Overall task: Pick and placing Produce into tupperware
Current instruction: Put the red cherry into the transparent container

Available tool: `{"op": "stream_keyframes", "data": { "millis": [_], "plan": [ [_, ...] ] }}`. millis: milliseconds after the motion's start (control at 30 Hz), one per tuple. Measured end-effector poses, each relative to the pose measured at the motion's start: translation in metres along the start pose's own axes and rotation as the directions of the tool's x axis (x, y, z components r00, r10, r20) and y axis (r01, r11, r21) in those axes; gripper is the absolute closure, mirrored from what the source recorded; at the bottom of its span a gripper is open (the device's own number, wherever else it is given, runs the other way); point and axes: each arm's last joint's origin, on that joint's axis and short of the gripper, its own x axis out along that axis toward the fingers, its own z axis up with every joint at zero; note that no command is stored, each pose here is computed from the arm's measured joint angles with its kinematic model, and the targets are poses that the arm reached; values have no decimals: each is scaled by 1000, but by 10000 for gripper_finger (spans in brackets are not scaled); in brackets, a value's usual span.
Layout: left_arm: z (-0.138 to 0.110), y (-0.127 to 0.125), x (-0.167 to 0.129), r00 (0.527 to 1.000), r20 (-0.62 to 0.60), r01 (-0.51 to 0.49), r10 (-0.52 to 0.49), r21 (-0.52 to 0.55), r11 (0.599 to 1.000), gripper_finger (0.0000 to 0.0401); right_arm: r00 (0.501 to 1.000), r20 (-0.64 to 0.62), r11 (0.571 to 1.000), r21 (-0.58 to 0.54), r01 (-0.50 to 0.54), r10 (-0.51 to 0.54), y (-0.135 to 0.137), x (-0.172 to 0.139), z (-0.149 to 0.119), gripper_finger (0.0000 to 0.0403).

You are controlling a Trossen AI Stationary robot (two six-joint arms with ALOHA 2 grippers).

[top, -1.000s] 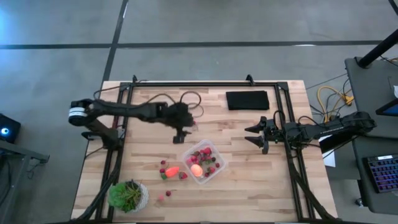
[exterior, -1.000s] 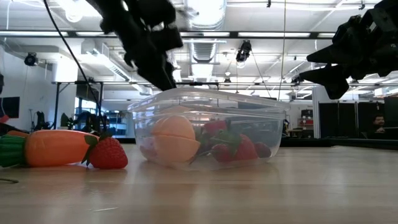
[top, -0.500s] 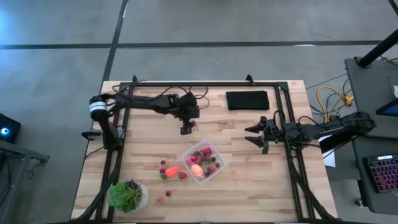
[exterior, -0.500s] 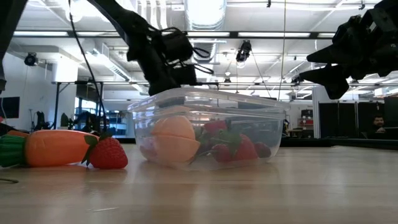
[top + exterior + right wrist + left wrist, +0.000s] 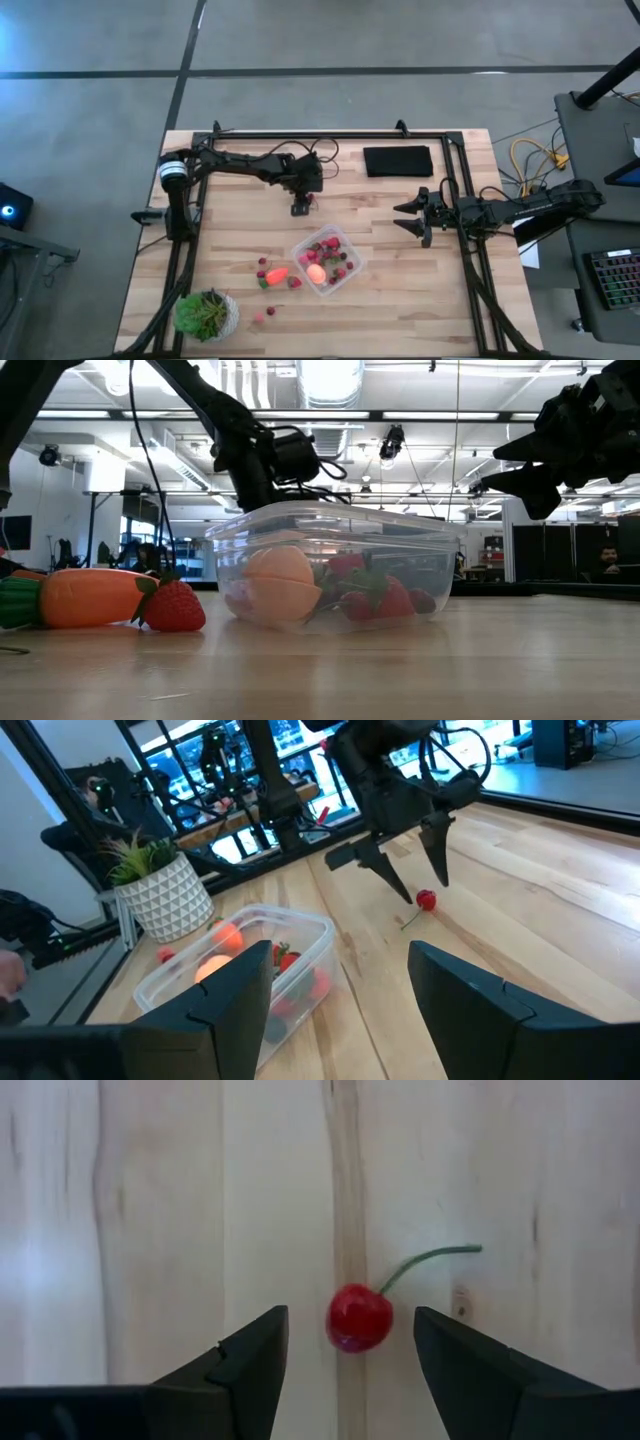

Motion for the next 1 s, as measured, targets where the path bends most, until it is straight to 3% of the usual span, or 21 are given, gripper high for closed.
{"op": "stream_keyframes", "data": {
  "millis": [333, 700, 1000],
  "plan": [
    [-1, 0, 2, 1000, -6, -17, 17, 50, 999, 202, 1000, 0, 1000, 0, 0, 0, 0, 0, 0, 177],
    [-1, 0, 4, 1000, -9, -15, 15, 48, 999, 281, 1000, 0, 1000, 0, 0, 0, 0, 0, 0, 177],
    [2, 0, 6, 998, 46, -34, 32, 46, 998, 290, 1000, 0, 1000, 0, 0, 0, 0, 0, 0, 177]
  ]
}}
